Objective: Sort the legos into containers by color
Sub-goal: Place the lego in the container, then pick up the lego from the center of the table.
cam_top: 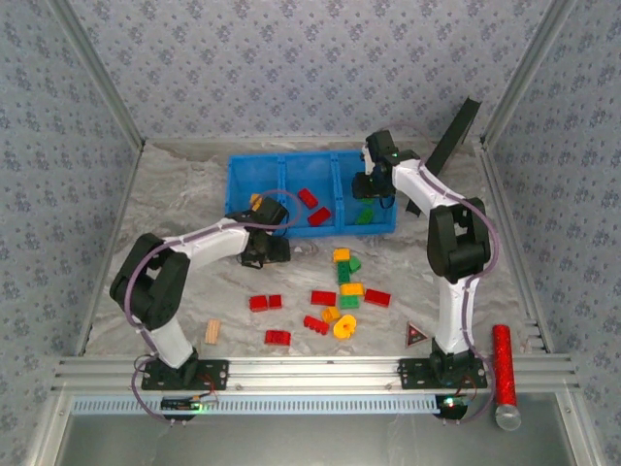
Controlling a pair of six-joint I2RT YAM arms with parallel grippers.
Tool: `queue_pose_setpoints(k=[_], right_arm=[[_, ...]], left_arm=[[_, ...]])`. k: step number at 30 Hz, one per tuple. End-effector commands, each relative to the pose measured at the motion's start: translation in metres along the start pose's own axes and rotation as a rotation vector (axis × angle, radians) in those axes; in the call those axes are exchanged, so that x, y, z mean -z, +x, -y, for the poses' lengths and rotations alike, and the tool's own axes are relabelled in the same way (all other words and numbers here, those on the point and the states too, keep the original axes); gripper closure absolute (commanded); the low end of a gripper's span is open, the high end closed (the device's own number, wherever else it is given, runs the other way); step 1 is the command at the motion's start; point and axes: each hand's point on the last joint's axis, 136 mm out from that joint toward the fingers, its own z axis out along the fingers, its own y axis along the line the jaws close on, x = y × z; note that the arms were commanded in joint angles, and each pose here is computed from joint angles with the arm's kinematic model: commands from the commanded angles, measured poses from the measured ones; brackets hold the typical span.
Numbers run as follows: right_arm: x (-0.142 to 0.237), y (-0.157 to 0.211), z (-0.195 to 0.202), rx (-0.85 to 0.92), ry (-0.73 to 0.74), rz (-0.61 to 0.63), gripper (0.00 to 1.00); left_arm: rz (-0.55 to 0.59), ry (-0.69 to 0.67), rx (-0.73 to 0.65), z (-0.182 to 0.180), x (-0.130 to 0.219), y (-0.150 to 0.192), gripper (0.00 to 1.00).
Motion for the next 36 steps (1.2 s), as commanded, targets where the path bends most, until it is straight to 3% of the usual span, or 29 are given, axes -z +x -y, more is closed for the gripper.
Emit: queue_pose_setpoints(k=[1,12,21,36], right_arm=[[-0.003,-0.003,-0.005,0.024,-0.036,0.000,0.53],[0.008,-0.006,-0.007,0.045,-0.039,0.018,0.52],[0.026,-0.008,-0.006,0.053,-0.038,0.053,0.51],[0.056,0.010,-0.004,0.046,-0.032,0.076,0.49]], left_arm=[[0.032,0.006,0.055,0.004,0.000,-0.014,0.22],[0.005,0.004,0.100,0.008,-0.012,-0.013,0.22],[-0.057,-0.083,0.121,-0.007,-0.030,0.004,0.24],[-0.139,-0.152,0.133,-0.031,-0.044,0.040,0.42]])
